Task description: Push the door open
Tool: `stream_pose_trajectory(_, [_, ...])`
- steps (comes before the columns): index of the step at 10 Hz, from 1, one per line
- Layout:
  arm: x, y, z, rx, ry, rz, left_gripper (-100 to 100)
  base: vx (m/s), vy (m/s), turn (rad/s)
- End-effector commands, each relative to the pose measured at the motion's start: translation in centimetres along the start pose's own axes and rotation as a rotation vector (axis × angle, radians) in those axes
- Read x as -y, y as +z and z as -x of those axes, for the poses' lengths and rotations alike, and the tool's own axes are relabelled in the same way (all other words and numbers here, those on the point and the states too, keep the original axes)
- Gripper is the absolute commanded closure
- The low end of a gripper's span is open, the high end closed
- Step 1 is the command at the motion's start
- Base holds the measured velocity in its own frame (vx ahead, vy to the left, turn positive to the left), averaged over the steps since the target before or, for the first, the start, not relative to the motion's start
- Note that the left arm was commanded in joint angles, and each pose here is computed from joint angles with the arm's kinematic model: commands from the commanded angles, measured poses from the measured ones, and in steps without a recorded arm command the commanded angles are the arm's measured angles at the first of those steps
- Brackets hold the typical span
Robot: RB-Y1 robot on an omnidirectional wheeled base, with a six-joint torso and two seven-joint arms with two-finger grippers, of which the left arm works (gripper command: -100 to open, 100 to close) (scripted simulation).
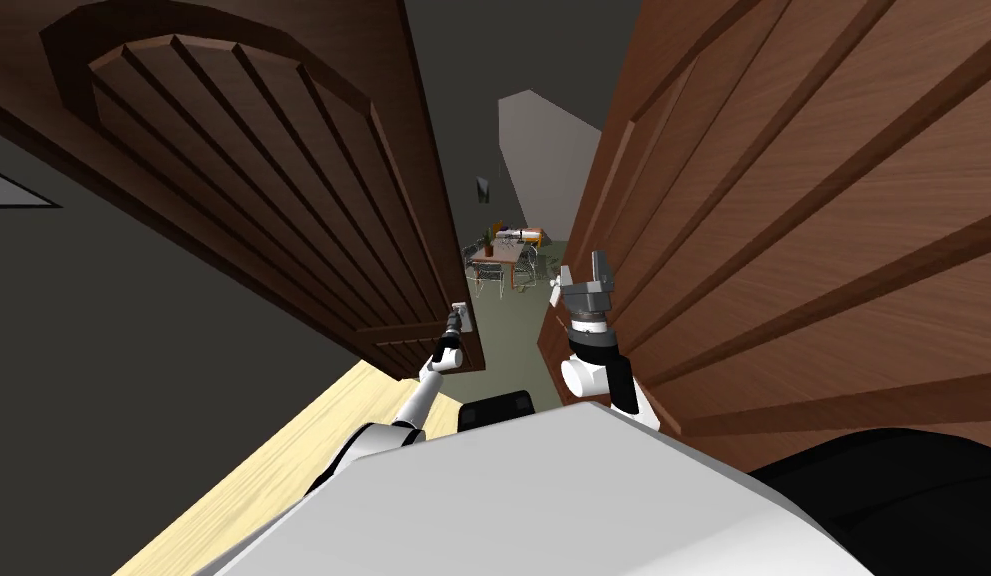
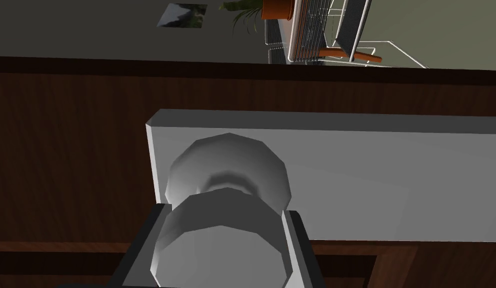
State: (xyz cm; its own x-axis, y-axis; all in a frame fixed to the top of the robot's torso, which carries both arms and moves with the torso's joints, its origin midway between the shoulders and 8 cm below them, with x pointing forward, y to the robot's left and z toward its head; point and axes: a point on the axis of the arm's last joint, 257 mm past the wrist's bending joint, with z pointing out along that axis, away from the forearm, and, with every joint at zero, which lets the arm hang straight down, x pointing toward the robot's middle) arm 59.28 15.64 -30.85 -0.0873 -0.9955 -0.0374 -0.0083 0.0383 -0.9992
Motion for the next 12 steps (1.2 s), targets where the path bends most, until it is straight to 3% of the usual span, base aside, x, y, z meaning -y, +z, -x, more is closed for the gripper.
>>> stream_pose_trajectory(1, [1.1,0.59,1.9,0.023,0.015,-0.022,100,0.182,-0.040,0.061])
stream_pose_trajectory(4, [1.3,0.92,3.4,0.043,0.033,-0.024,100,0.223,0.015,0.227])
stream_pose_trajectory(5, [1.4,0.63,2.8,0.035,0.023,-0.022,-100,-0.023,-0.019,0.062])
stream_pose_trajectory(8, [1.3,0.62,2.0,0.028,0.008,-0.019,-100,-0.214,-0.088,0.003])
stream_pose_trajectory(12, [1.3,0.56,-0.3,0.010,-0.033,-0.012,-100,-0.248,-0.089,0.019])
